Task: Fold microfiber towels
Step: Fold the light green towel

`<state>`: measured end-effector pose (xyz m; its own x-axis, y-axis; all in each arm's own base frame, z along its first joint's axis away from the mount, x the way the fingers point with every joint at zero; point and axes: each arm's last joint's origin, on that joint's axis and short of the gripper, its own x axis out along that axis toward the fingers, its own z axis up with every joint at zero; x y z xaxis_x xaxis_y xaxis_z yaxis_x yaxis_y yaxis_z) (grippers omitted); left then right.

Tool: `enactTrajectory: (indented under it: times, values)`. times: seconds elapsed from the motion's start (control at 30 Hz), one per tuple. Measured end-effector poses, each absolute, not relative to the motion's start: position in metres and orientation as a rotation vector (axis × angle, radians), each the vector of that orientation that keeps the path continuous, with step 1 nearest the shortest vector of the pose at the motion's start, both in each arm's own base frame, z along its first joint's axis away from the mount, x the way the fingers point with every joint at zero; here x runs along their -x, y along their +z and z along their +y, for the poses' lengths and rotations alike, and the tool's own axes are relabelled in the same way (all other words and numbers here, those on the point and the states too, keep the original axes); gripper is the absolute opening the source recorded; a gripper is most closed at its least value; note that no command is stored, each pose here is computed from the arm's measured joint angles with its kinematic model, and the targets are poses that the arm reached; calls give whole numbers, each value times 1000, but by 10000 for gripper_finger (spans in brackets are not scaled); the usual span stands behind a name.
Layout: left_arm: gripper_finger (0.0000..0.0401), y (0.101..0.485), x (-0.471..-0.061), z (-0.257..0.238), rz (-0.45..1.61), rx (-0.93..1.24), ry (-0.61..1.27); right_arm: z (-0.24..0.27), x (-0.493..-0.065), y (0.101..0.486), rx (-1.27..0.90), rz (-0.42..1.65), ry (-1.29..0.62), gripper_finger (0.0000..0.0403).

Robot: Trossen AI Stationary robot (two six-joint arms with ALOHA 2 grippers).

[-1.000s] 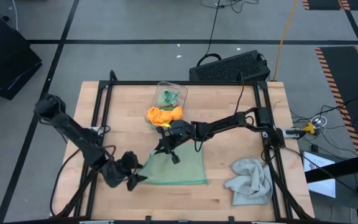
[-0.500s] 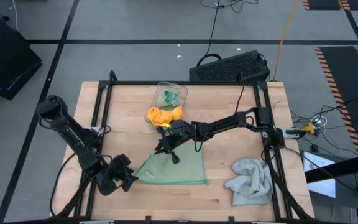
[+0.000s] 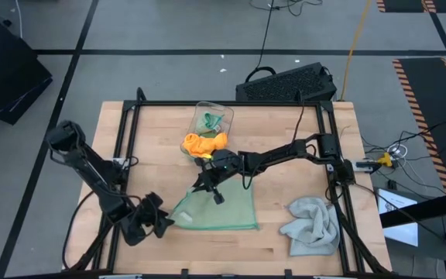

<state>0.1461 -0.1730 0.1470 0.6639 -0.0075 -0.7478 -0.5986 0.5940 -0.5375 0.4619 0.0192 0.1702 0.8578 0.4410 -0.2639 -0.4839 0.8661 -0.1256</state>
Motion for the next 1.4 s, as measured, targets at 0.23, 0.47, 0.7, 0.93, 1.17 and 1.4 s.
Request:
enactTrajectory:
  times: [0.23, 0.47, 0.7, 0.93, 1.17, 1.4]
  values:
    - [198, 135, -152, -180, 788, 848, 368, 19, -462, 171, 205, 223, 490, 4]
    - [90, 133, -153, -181, 757, 791, 357, 19, -462, 171, 205, 220, 492, 4]
    - [10, 134, -153, -182, 750, 776, 345, 19, -462, 171, 205, 221, 493, 4]
    - [6, 134, -151, -183, 754, 760, 336, 21, -461, 171, 231, 202, 553, 24]
    - [5, 133, -155, -178, 755, 700, 336, 21, -461, 171, 196, 201, 580, 99]
    - [4, 133, -158, -176, 763, 661, 330, 20, -461, 175, 168, 164, 611, 55]
